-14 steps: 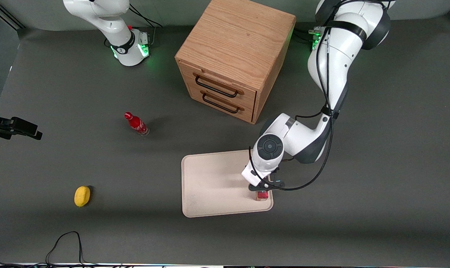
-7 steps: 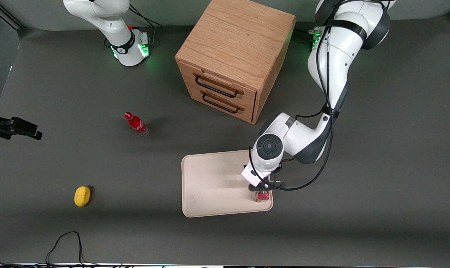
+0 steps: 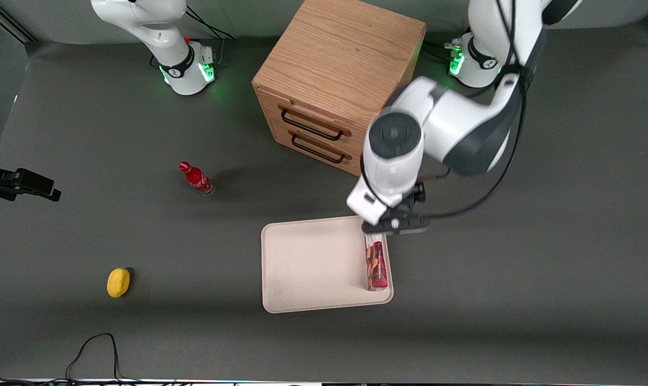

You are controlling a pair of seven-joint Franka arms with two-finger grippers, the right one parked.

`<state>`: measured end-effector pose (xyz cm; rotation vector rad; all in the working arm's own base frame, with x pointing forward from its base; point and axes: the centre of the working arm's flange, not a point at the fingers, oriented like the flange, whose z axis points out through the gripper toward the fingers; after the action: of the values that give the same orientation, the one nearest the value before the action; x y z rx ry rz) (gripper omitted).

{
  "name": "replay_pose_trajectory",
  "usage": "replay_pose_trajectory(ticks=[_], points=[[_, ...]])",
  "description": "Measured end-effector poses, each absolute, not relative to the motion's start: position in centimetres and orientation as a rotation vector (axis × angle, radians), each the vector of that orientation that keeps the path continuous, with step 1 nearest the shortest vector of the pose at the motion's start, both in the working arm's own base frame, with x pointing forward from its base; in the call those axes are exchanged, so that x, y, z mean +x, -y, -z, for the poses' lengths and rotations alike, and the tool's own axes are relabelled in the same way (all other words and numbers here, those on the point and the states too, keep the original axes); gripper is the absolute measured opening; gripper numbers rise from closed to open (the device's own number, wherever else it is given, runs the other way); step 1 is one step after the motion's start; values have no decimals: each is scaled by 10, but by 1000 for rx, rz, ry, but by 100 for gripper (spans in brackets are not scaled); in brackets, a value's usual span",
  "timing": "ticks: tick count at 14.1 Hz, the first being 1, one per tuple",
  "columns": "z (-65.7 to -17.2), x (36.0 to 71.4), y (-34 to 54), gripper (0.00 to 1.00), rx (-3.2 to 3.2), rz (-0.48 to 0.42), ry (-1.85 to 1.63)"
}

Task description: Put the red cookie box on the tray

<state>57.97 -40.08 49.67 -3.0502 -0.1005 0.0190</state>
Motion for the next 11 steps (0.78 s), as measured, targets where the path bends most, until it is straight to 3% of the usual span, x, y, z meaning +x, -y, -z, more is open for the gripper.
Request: replay_pose_trajectory(ticks=[3, 6, 11], points=[[-589, 535, 384, 100, -3065, 3, 106], [-644, 516, 335, 100, -3033, 6, 181], [-628, 551, 205, 100, -3010, -71, 175]])
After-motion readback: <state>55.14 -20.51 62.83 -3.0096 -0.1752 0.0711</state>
